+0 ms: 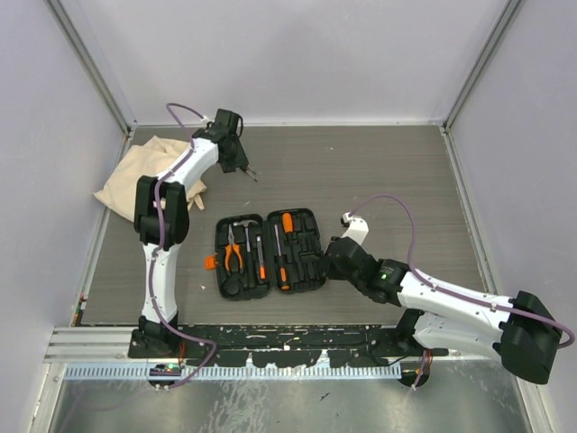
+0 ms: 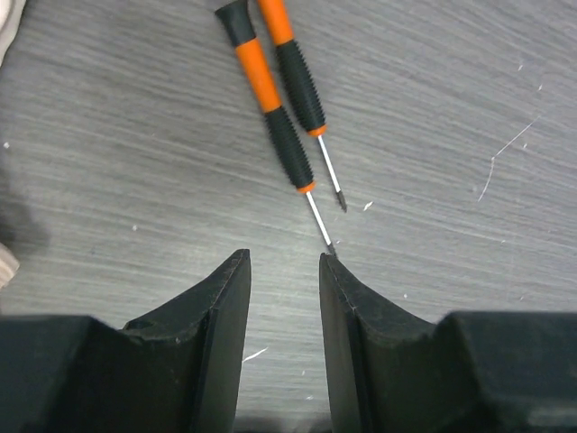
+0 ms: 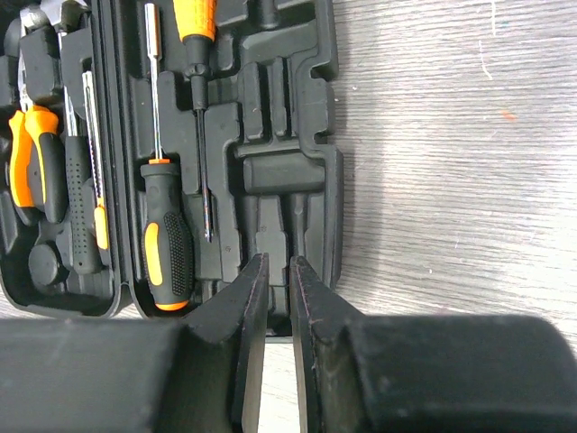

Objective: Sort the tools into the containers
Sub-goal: Pick up the screwdriver from the center of the board.

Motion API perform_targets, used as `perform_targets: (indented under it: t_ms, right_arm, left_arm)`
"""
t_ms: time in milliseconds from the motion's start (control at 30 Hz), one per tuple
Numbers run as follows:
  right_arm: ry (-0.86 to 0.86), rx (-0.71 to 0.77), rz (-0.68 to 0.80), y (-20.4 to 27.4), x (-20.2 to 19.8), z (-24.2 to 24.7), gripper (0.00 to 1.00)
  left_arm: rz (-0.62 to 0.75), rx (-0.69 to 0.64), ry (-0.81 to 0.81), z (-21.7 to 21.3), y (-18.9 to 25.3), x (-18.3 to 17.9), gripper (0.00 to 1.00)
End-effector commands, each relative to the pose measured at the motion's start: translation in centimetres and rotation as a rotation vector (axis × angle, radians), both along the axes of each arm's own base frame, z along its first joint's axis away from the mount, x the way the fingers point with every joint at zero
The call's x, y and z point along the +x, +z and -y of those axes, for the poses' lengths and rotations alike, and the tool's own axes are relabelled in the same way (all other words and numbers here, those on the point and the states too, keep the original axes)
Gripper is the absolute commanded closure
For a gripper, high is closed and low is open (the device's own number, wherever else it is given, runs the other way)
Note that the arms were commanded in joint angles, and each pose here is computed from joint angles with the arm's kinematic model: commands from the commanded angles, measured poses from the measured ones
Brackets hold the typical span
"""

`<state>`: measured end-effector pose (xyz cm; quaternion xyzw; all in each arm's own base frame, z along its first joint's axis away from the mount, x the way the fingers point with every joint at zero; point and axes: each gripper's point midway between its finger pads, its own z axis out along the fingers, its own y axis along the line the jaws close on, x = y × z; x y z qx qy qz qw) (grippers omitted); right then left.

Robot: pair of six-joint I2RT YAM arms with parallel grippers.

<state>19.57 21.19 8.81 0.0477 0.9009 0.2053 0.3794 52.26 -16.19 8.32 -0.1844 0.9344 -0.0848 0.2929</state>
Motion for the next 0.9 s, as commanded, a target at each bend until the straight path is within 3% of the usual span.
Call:
perform_targets:
  t_ms: [0, 867]
  right_arm:
    - [-0.035, 0.037, 0.027, 0.8, 0.5, 0.2, 0.78]
    - [-0.066, 0.026, 0.022, 0.0, -0.2, 1.7, 0.78]
  left_arm:
    - [0.035, -0.046, 0.006, 0.6, 1.6, 1.7, 0.63]
    - [-0.03, -0.008, 0.022, 0.8, -2.3, 3.8, 0.65]
